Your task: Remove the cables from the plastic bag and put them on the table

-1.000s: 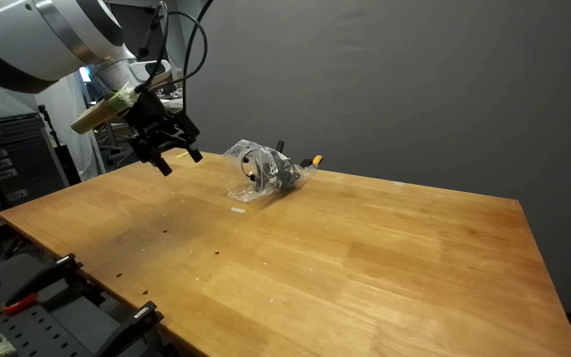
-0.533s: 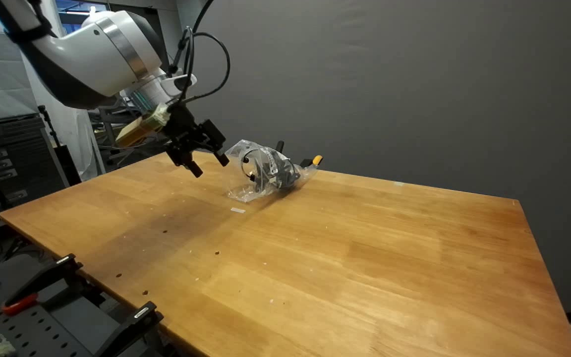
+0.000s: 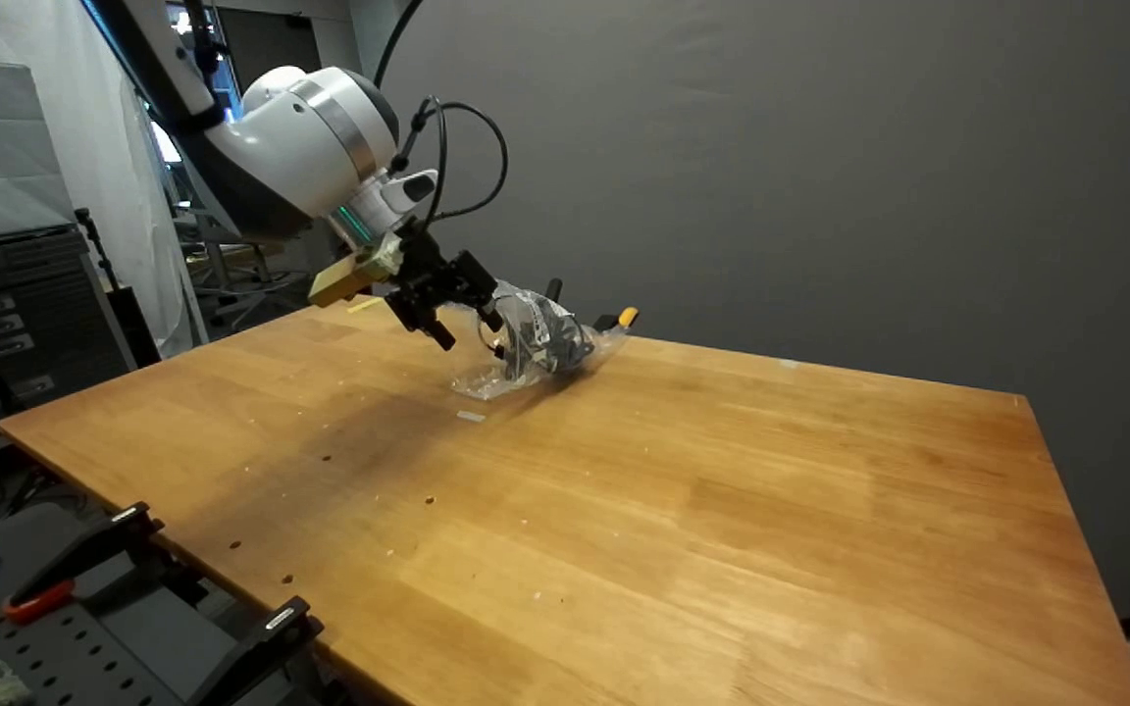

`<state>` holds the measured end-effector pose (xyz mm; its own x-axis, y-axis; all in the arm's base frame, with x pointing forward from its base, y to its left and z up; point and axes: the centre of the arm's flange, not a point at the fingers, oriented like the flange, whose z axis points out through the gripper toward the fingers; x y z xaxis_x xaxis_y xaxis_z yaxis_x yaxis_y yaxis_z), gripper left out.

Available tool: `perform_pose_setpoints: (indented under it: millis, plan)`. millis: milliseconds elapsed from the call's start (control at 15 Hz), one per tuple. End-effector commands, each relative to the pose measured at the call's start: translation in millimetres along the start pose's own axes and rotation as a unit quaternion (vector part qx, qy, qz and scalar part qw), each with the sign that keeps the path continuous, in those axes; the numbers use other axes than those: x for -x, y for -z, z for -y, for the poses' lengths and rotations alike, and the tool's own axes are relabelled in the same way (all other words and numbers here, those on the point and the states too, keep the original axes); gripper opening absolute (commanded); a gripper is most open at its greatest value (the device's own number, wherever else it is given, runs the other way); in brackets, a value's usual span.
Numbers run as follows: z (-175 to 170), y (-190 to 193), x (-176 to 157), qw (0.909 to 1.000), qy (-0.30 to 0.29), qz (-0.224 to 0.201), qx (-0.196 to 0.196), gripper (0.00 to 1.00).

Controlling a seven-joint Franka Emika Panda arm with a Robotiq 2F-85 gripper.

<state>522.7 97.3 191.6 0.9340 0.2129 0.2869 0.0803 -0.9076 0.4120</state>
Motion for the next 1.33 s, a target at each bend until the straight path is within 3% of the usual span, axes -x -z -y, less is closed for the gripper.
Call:
perform_pose_setpoints:
  millis: [0, 667, 733, 800, 1000, 1267]
  plan:
    - [-3, -20, -23, 0.9992, -0.004, -0.039, 0.01, 1.0]
    - [-6, -44, -35, 0.9959, 0.009, -0.083, 0.034, 1.0]
    - [-5, -46, -34, 0.9957, 0.01, -0.086, 0.035, 0.93]
    - [-4, -48, -34, 0.9953, 0.012, -0.089, 0.037, 0.73]
    - [-3, -51, -32, 0.994, 0.018, -0.099, 0.042, 0.62]
    - [-6, -38, -29, 0.993, 0.029, -0.104, 0.048, 0.29]
